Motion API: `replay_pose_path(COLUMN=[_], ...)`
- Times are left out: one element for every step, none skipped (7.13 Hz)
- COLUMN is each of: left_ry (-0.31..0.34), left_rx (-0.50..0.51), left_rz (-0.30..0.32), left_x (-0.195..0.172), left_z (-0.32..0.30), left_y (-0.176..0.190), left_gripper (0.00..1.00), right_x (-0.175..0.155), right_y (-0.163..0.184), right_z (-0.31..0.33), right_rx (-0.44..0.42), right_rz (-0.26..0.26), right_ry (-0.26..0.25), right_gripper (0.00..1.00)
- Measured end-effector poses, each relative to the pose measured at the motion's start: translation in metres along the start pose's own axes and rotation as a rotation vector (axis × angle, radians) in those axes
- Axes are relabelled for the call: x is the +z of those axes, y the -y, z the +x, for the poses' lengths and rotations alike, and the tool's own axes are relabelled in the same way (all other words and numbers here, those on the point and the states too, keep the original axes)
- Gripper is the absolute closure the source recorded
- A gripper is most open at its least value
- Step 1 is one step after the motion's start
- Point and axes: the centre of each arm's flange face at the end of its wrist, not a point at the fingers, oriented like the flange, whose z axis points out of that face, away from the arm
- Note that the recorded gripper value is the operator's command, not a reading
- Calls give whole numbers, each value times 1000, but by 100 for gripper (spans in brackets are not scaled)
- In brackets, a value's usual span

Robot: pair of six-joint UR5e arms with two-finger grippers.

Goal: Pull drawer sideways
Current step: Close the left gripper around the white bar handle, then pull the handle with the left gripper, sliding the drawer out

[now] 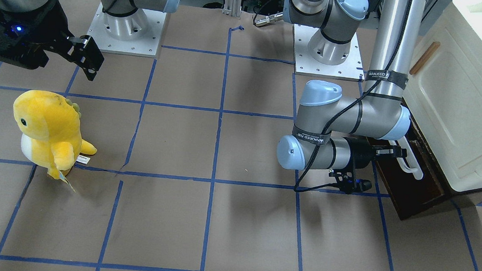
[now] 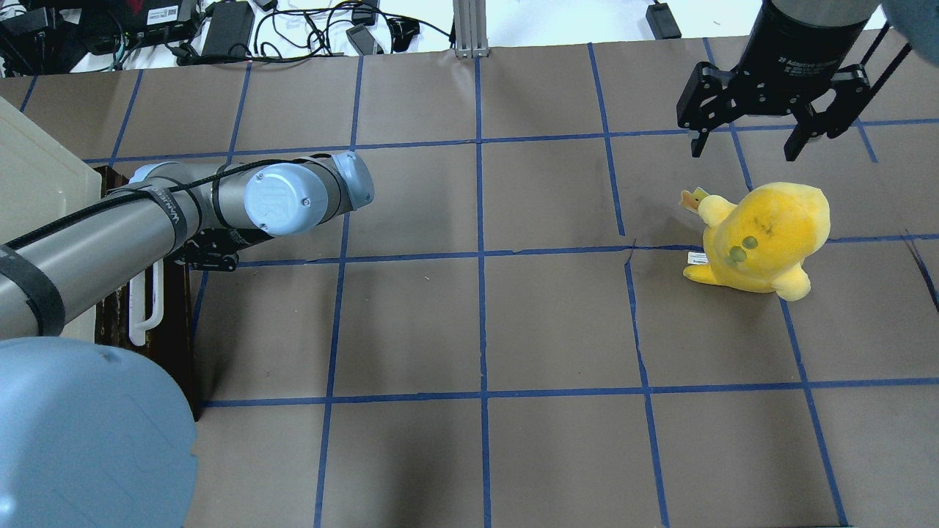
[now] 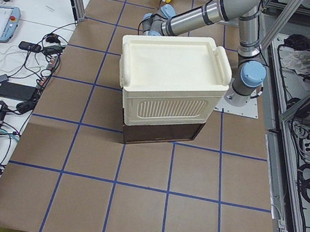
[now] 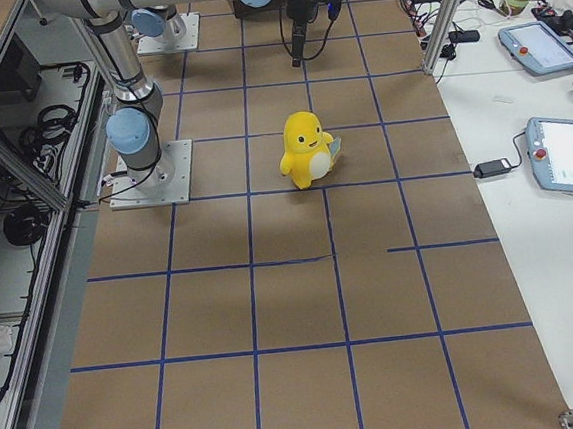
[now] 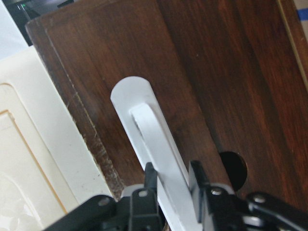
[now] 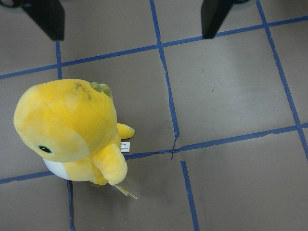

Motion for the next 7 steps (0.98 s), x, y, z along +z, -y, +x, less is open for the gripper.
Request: replay_pose_path(left_ry=[5, 8, 10, 12, 14, 16, 19], left_rx=[2, 3, 3, 4, 5, 6, 7], left_rz=[9, 15, 18, 20, 25, 31, 36], left_x=[-5, -7, -8, -10, -12, -15, -18], left_z=[1, 2, 2, 2, 3, 5, 5], left_y=[-1, -1, -1, -1, -2, -3, -3], left_gripper=[82, 82, 82, 82, 82, 82, 82], right_x=[0, 0, 0, 0, 0, 0, 0], right_y=[0, 0, 0, 0, 0, 0, 0], right_z=[0, 0, 0, 0, 0, 0, 0], right_rx=[0, 0, 0, 0, 0, 0, 0], right_rz=[0, 0, -1, 0, 0, -1, 0], right_ry=[0, 0, 0, 0, 0, 0, 0], right_gripper=[0, 0, 0, 0, 0, 0, 0])
